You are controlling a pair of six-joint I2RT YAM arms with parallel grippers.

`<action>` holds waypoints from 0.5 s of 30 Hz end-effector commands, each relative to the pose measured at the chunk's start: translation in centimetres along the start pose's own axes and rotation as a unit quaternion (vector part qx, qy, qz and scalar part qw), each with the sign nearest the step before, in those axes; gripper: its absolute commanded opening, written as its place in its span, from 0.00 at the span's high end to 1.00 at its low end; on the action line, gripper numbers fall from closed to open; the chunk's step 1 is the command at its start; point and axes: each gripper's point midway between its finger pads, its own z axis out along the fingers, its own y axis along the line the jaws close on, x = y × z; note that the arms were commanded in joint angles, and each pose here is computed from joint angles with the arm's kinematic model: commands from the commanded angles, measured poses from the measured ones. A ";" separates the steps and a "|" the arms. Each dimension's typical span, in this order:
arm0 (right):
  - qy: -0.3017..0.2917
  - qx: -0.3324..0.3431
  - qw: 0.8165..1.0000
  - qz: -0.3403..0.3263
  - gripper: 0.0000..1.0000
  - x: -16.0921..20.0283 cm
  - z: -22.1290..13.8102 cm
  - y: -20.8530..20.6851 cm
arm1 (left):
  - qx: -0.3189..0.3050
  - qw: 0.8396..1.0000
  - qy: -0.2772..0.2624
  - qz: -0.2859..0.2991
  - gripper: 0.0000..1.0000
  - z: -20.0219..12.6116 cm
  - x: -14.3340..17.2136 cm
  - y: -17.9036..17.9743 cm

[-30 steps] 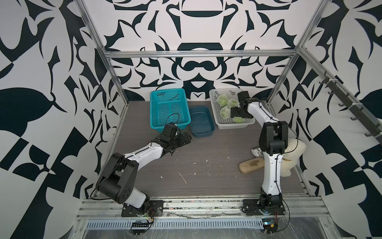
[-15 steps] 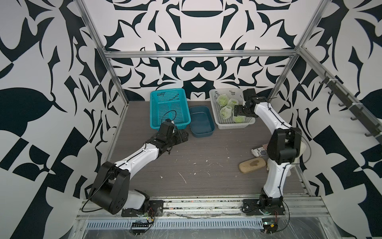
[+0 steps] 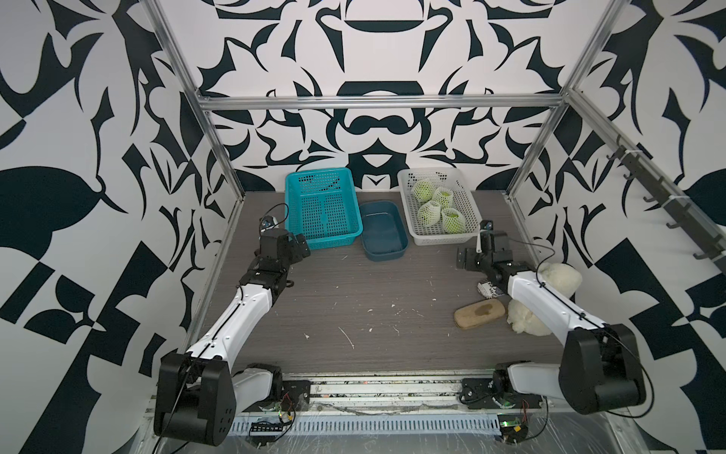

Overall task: Sleeve custard apples in foam nets
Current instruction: Reset both arms

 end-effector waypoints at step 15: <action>-0.240 -0.012 0.970 -0.041 0.00 -0.1 2.1 0.4 | -0.101 0.987 -0.111 0.053 0.00 4.5 2.6 8.1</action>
